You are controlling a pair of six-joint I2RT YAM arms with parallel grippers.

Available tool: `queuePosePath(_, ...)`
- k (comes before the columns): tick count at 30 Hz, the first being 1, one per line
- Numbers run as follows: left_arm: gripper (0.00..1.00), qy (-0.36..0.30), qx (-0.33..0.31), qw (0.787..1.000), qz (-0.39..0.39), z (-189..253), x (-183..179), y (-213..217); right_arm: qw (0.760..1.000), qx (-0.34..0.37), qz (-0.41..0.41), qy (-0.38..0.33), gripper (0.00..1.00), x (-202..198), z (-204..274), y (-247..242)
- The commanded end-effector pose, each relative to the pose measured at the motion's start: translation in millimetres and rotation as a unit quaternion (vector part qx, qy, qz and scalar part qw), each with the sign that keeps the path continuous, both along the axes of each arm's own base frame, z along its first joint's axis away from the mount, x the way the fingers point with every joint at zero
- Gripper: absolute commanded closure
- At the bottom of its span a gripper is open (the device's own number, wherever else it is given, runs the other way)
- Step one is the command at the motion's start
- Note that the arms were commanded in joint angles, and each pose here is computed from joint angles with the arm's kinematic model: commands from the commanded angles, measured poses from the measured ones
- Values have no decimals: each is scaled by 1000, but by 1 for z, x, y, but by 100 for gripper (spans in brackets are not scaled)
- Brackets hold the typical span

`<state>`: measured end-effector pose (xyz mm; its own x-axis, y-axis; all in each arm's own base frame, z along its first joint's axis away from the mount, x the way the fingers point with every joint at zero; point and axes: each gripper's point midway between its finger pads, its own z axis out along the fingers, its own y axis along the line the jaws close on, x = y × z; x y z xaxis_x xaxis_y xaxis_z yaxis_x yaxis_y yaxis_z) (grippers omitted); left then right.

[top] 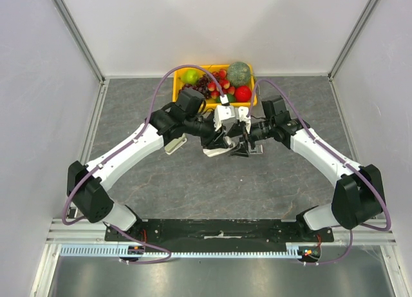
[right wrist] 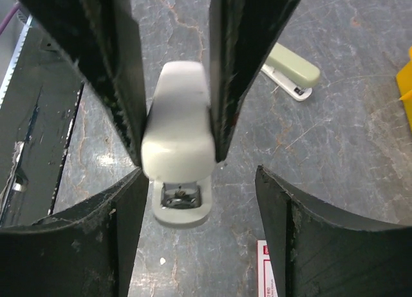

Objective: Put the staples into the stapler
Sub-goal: Open the stapler at the center of the board.

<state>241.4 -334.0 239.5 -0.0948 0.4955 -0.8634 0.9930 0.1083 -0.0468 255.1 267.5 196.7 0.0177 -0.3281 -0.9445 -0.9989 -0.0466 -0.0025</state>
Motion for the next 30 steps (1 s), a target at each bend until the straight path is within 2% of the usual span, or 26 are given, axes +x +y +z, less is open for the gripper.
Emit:
queuePosePath(1,98,-12,-11,1000,1,6,2,-8,999,24,-15,-17,26,10,17,8)
queuePosePath(4,98,-12,-11,1000,2,6,3,-9,999,22,-21,-23,30,12,16,7)
queuePosePath(7,98,-14,-17,1000,2,11,3,-10,999,15,-23,-21,41,12,9,6)
queuePosePath(11,98,-18,-21,1000,6,15,5,-12,1000,6,-13,-23,41,7,3,4)
queuePosePath(14,98,-15,-22,1000,6,15,5,-12,999,1,-16,-32,46,8,2,2)
queuePosePath(15,98,-12,-22,1000,6,14,5,-12,999,0,-16,-32,56,9,2,2)
queuePosePath(17,98,-12,-23,1000,5,15,4,-13,1000,0,-12,-29,69,7,0,3)
queuePosePath(18,98,-12,-25,1000,7,15,5,-13,1000,-1,-11,-29,88,8,-1,3)
queuePosePath(19,98,-14,-25,1000,9,16,5,-12,999,-2,-11,-30,97,8,-1,3)
queuePosePath(20,98,-16,-28,999,9,18,5,-12,1000,-3,-11,-29,100,8,-3,2)
queuePosePath(26,98,-35,-58,997,32,40,11,-6,1000,-5,-4,-26,100,5,-12,-1)
queuePosePath(30,98,-43,-108,991,59,72,17,11,1000,24,-15,-2,100,12,-7,-9)
